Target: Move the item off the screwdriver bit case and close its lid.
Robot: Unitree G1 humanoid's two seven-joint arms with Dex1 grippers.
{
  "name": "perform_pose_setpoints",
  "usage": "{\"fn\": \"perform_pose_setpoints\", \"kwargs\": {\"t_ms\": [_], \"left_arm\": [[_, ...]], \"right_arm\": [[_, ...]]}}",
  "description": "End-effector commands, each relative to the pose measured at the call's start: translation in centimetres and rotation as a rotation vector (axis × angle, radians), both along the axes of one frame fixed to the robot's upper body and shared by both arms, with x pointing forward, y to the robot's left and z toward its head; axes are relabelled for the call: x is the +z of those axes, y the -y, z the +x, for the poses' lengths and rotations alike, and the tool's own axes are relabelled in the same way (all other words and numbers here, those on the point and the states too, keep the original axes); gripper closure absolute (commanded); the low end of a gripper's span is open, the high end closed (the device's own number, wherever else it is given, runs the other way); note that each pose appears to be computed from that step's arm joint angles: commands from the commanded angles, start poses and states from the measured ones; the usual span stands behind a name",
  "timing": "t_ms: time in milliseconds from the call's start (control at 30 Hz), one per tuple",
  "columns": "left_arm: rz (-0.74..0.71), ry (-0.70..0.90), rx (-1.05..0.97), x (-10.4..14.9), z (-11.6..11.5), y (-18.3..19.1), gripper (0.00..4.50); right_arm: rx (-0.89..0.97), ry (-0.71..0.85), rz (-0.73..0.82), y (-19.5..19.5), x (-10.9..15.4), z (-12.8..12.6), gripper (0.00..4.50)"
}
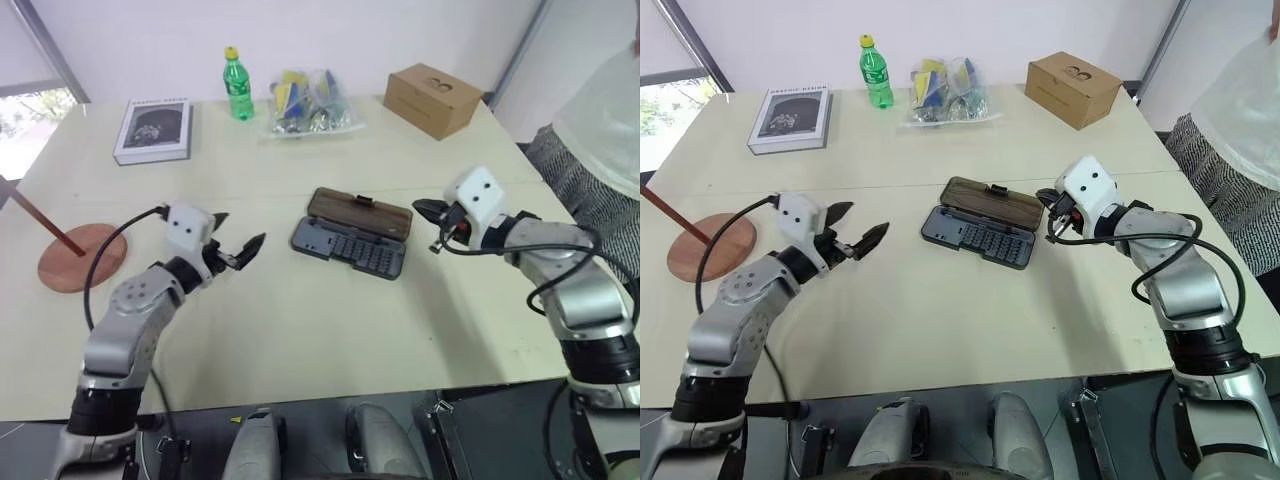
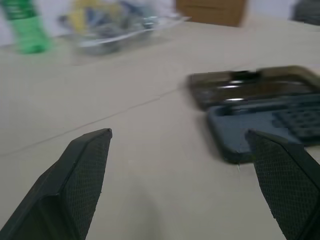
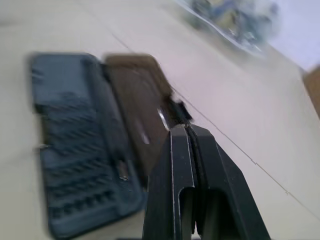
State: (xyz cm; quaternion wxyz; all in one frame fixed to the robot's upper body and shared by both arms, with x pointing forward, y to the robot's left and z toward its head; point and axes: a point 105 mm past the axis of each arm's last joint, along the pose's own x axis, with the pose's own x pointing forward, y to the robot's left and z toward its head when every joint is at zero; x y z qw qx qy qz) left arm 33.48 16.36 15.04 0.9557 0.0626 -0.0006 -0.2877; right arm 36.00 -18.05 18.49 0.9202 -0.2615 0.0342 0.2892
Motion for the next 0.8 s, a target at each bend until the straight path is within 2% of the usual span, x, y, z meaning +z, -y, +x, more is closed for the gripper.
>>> {"fn": "perform_pose_setpoints", "kwargs": {"t_ms": [33,300,400,633,800], "left_arm": [[0.045,0.017,-0.073,0.5,0.8,0.3,0.06],[0.069,0.049,-0.113,0.7,1.5,1.1,0.06],[0.075,0.046,-0.115,0.3,1.3,1.1,0.0],[0.096,0.061,-0.12,0.5,1.3,1.1,0.0],[0.106,0.077,-0.119,0.9,1.7,0.9,0.0]], "right_arm": [[-0.002,-0.007,-0.002,-0.6,0.2,1.0,4.5],[0.006,0.001,-0.037,-2.1,-0.5,2.6,4.5],[0.014,-0.003,-0.032,-2.5,-0.7,3.3,3.6],[0.015,0.019,-0.123,-2.1,-0.3,5.2,0.04],[-0.057,-0.009,-0.141,-1.2,0.3,7.8,0.04]]}}
